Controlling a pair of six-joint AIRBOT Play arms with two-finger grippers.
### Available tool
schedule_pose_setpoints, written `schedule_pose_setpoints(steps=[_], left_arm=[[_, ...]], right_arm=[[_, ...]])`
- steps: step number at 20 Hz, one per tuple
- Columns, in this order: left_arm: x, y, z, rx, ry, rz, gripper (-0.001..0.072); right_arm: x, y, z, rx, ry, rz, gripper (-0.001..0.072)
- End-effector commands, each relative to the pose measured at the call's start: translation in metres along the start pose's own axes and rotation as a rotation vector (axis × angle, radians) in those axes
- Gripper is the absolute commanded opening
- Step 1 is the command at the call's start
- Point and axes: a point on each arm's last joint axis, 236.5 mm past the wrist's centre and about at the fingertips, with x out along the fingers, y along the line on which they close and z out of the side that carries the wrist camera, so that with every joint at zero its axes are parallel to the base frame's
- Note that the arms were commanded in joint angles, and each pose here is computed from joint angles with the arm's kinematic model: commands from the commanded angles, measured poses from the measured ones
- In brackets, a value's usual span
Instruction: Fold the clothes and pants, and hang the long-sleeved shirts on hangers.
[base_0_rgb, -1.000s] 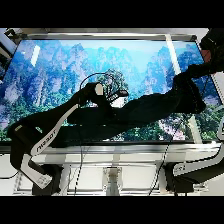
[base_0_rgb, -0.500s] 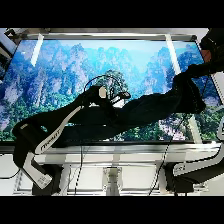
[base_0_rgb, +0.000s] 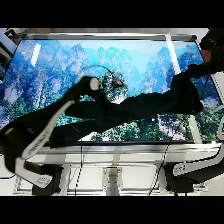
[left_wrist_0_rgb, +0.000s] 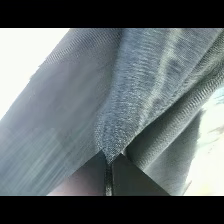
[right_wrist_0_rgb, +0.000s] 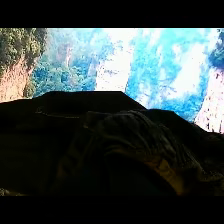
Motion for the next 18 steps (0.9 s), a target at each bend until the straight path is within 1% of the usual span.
schedule_pose_setpoints(steps=[1,3,5,7,8,10,13,14,15,17,18], left_arm=[[-0.121,0.075,-0.034,-0.107,-0.055,0.346,0.0024],[-0.195,0.084,-0.049,-0.153,-0.175,0.462,0.0024],[-0.258,0.087,-0.069,-0.172,-0.253,0.600,0.0024],[-0.306,0.084,-0.089,-0.196,-0.295,0.723,0.0024],[-0.321,0.080,-0.098,-0.203,-0.306,0.761,0.0024],[-0.334,0.072,-0.111,-0.222,-0.304,0.782,0.0024],[-0.347,0.076,-0.137,-0.342,-0.274,0.842,0.0024],[-0.345,0.073,-0.139,-0.357,-0.269,0.829,0.0024],[-0.337,0.065,-0.137,-0.343,-0.255,0.792,0.0024],[-0.317,0.036,-0.124,-0.178,-0.196,0.701,0.0024],[-0.314,0.027,-0.116,-0.121,-0.186,0.694,0.0024]], right_arm=[[-0.012,0.003,0.014,0.050,-0.062,-0.020,0.0021],[-0.029,0.009,0.029,0.067,-0.142,-0.041,0.0020],[-0.049,0.030,0.047,0.053,-0.235,-0.009,0.0020],[-0.071,0.056,0.058,0.032,-0.307,0.041,0.0019],[-0.082,0.065,0.059,0.018,-0.330,0.043,0.0019],[-0.104,0.073,0.059,-0.005,-0.365,0.005,0.0018],[-0.137,0.071,0.052,-0.009,-0.406,-0.118,0.0018],[-0.147,0.075,0.048,-0.013,-0.410,-0.139,0.0018],[-0.156,0.081,0.045,-0.026,-0.421,-0.147,0.0018],[-0.173,0.094,0.042,-0.044,-0.453,-0.156,0.0018],[-0.179,0.098,0.040,-0.052,-0.464,-0.163,0.0018]])
